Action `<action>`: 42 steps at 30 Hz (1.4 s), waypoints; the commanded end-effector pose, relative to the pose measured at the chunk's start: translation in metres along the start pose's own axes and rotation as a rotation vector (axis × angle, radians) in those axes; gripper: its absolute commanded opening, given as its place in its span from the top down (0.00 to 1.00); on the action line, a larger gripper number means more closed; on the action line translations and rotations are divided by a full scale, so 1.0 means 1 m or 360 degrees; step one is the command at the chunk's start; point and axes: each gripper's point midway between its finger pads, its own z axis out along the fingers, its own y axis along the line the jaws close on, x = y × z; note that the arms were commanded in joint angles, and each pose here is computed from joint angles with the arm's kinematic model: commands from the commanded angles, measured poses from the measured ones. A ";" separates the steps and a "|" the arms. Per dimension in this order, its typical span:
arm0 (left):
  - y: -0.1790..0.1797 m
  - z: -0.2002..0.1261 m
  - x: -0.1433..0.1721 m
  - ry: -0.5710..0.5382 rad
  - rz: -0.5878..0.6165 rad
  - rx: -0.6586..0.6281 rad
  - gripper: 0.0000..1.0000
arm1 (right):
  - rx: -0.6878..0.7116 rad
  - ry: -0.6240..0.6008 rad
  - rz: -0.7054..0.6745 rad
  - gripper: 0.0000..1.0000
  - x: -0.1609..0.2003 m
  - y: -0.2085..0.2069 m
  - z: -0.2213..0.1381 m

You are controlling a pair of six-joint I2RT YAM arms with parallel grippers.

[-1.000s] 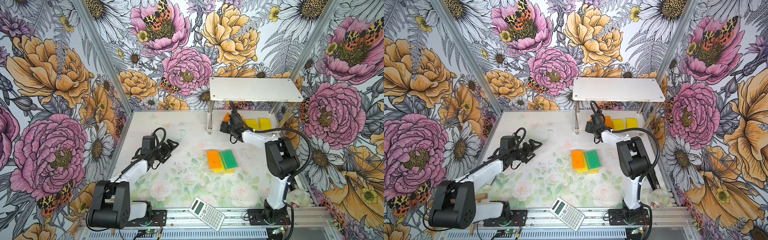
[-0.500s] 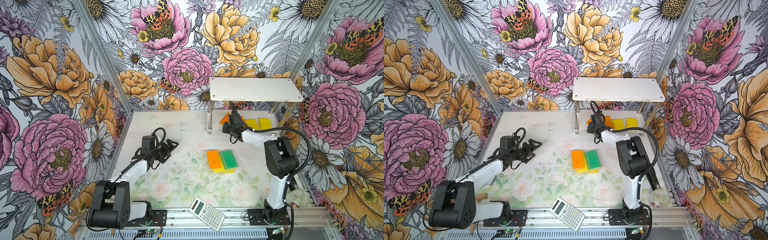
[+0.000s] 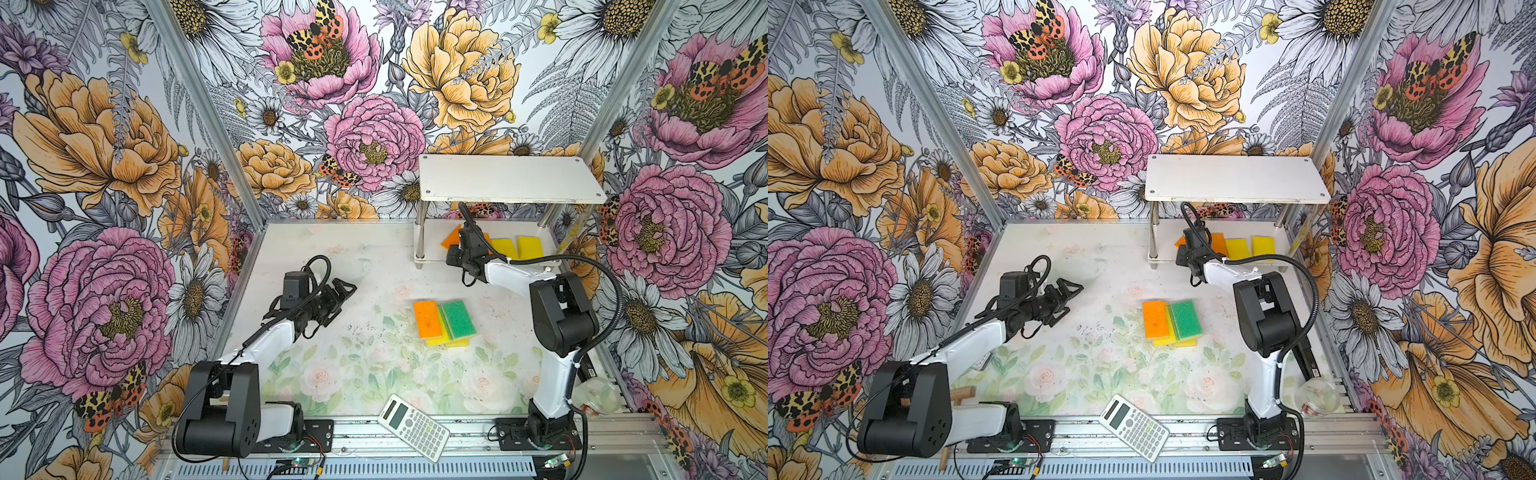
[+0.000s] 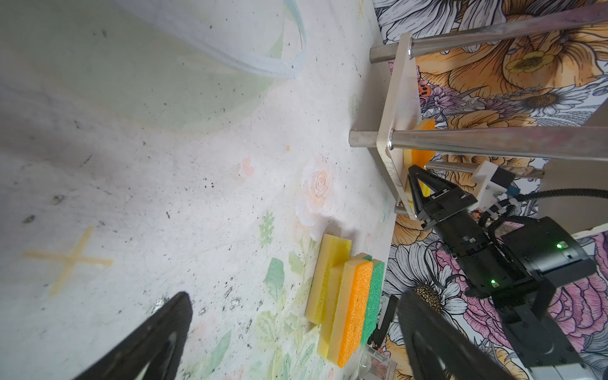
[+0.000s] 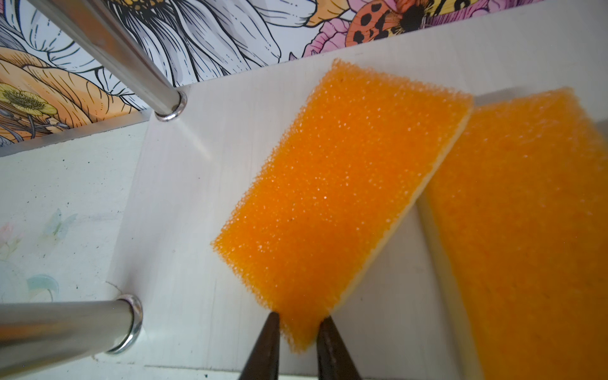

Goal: Arrange cleaning sponges on a shelf
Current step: Pick up the cleaning sponge from the shelf.

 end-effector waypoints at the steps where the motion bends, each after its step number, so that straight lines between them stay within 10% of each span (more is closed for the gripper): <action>1: 0.005 -0.001 0.001 0.0007 0.0023 -0.0003 0.01 | -0.0019 -0.0035 -0.0019 0.82 -0.011 0.003 -0.001; 42: 0.008 -0.005 0.003 -0.0003 0.0010 -0.0028 0.01 | -0.0349 -0.0002 -0.0472 1.00 -0.003 0.012 -0.031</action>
